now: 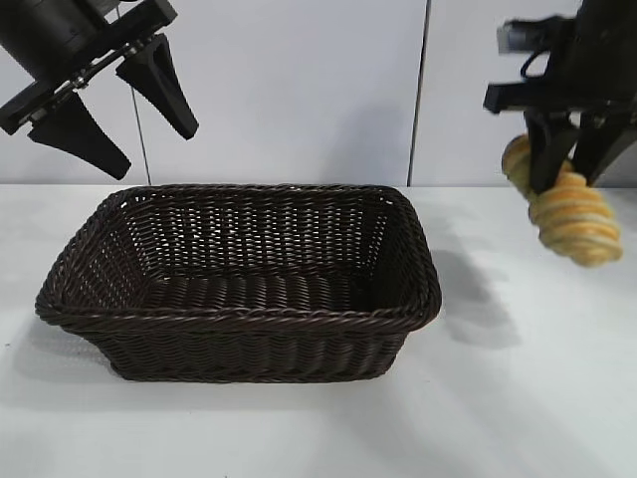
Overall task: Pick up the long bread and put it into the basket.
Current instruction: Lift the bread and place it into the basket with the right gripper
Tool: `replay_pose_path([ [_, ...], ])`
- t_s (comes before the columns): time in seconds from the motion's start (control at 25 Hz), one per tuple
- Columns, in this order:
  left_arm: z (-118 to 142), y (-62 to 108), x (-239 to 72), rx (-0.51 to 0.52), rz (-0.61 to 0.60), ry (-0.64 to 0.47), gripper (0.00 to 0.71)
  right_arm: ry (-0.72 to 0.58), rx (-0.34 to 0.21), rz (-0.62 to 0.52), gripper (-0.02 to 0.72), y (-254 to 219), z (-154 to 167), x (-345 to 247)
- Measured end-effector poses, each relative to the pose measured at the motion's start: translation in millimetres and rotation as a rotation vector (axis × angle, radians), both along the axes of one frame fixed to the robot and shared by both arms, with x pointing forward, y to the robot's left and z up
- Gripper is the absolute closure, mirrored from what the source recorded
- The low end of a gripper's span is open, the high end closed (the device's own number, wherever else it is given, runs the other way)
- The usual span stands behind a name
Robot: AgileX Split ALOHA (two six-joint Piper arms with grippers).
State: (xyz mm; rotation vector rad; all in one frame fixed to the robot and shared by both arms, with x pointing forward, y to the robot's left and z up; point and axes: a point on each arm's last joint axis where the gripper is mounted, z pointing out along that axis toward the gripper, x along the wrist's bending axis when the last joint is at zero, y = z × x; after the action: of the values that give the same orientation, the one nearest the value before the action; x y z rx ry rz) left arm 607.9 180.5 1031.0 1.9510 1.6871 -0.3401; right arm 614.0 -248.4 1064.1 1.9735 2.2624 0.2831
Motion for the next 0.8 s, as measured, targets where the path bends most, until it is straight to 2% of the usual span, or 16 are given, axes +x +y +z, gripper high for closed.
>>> replay_pose_path([
  [0.2, 0, 0.0, 0, 0.000, 0.000, 0.000, 0.177, 0.000, 0.060, 0.017, 0.439, 5, 6, -4],
  [0.4, 0, 0.0, 0, 0.000, -0.001, 0.002, 0.177, -0.002, 0.090, 0.018, 0.439, 8, 8, -4],
  [0.8, 0, 0.0, 0, 0.000, -0.001, 0.002, 0.177, -0.079, 0.177, 0.019, 0.439, 15, 34, 2],
])
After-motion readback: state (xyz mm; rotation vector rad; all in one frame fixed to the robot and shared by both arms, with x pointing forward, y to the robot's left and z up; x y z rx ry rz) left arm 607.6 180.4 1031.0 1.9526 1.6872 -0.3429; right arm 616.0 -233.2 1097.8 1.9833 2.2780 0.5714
